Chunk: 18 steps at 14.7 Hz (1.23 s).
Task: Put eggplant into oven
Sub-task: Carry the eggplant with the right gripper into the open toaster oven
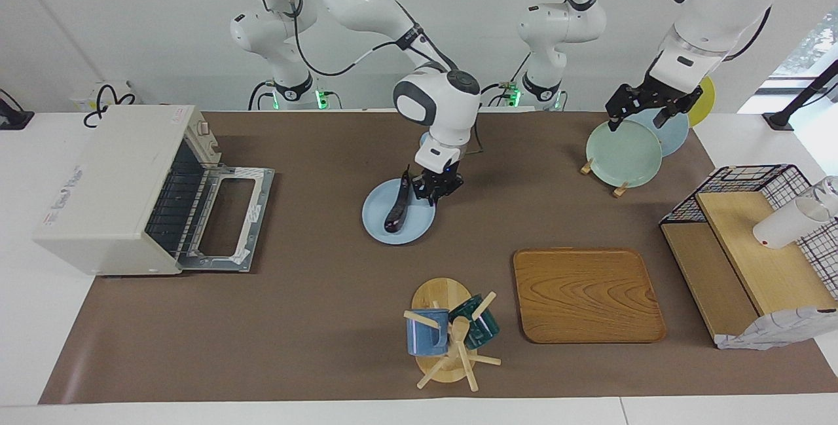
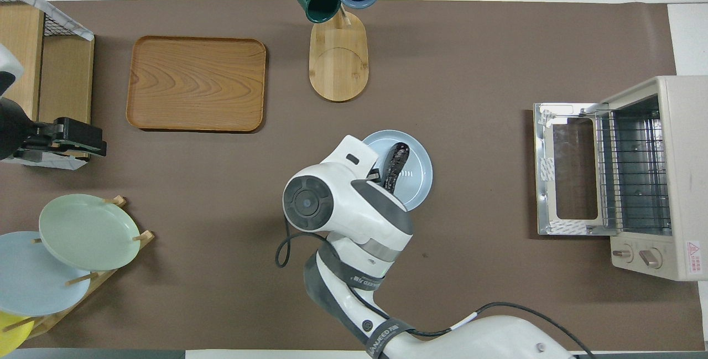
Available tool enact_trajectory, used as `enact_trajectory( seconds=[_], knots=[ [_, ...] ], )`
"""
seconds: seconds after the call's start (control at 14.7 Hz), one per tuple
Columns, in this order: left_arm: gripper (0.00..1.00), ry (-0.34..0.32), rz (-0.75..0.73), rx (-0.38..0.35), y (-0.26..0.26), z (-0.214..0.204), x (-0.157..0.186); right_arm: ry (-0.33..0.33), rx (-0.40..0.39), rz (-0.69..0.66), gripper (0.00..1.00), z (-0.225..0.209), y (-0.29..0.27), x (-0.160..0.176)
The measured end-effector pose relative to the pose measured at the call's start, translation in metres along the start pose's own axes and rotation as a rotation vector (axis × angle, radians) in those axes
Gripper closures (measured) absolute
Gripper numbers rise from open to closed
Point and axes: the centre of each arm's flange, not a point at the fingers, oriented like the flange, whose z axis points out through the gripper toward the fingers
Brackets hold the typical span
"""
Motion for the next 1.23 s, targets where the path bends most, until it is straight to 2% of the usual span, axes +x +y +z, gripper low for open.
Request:
enact_trajectory(
  seconds=[0.2,0.41,0.75,0.95,1.23],
  knots=[
    [0.00,0.002,-0.003,0.000,-0.002,0.000,0.000,-0.040,-0.055,0.063,0.93,-0.027,0.089,0.017],
    [0.00,0.003,-0.002,0.000,-0.001,0.000,0.000,-0.114,-0.108,0.060,0.93,-0.037,0.175,0.002],
    [0.00,0.003,-0.007,0.000,-0.004,0.000,0.001,-0.204,-0.109,0.044,0.93,-0.012,0.344,-0.003],
    [0.00,0.003,-0.007,0.000,-0.004,0.000,0.001,-0.186,-0.084,0.018,0.93,0.011,0.411,-0.006],
    [0.00,0.003,-0.007,0.000,-0.004,0.000,0.001,-0.153,-0.060,0.006,0.93,0.038,0.433,-0.019]
  ],
)
